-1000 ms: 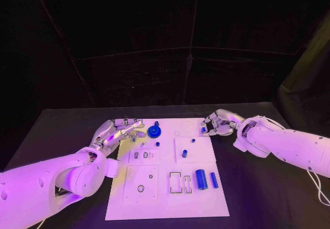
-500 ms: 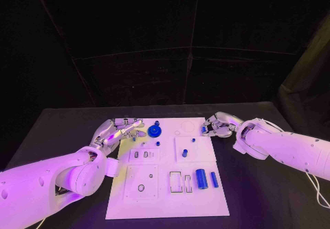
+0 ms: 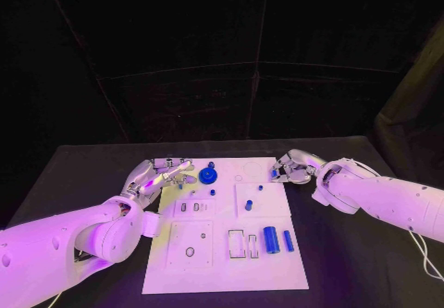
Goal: Assemble the parts on the task board
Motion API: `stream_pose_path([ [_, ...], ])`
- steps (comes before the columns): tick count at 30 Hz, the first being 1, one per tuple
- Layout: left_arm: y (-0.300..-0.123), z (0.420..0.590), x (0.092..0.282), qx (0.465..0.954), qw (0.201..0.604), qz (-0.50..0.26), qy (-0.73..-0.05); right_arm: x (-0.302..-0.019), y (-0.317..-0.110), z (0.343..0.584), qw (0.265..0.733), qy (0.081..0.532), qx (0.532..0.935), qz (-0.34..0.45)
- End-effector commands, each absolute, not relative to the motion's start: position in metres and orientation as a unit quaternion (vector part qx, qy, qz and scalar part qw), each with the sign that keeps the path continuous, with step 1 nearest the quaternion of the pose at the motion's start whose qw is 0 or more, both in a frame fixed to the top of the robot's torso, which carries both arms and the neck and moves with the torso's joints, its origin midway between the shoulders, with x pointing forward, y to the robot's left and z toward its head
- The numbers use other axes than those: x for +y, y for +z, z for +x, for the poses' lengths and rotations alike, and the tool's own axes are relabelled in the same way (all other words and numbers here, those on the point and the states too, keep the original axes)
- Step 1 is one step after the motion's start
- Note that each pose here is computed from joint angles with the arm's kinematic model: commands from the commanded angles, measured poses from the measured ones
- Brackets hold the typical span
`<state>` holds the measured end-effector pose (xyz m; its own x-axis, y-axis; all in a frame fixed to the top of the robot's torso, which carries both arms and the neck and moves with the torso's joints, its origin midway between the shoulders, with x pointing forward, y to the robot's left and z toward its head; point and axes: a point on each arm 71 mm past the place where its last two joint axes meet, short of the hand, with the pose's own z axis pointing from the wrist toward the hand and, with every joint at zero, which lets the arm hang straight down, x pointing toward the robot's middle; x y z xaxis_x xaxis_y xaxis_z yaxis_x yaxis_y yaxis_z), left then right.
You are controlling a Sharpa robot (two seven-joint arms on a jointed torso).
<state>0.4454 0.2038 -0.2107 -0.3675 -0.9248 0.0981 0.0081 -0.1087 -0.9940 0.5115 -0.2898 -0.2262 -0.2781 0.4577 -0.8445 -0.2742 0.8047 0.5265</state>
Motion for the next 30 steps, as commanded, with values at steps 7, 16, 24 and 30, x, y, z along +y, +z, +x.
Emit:
stream_pose_path([
  [7,-0.210,0.445,0.203,0.551,0.375,-0.413,-0.621,-0.292,-0.217,0.512,0.644,0.306,0.698,0.069],
  [16,-0.209,0.444,0.204,0.550,0.375,-0.413,-0.621,-0.278,-0.207,0.499,0.647,0.308,0.692,0.087],
  [24,-0.210,0.445,0.206,0.549,0.365,-0.429,-0.617,-0.223,-0.192,0.486,0.642,0.325,0.689,0.082],
  [30,-0.208,0.446,0.207,0.546,0.363,-0.434,-0.617,-0.173,-0.188,0.480,0.631,0.348,0.692,0.052],
])
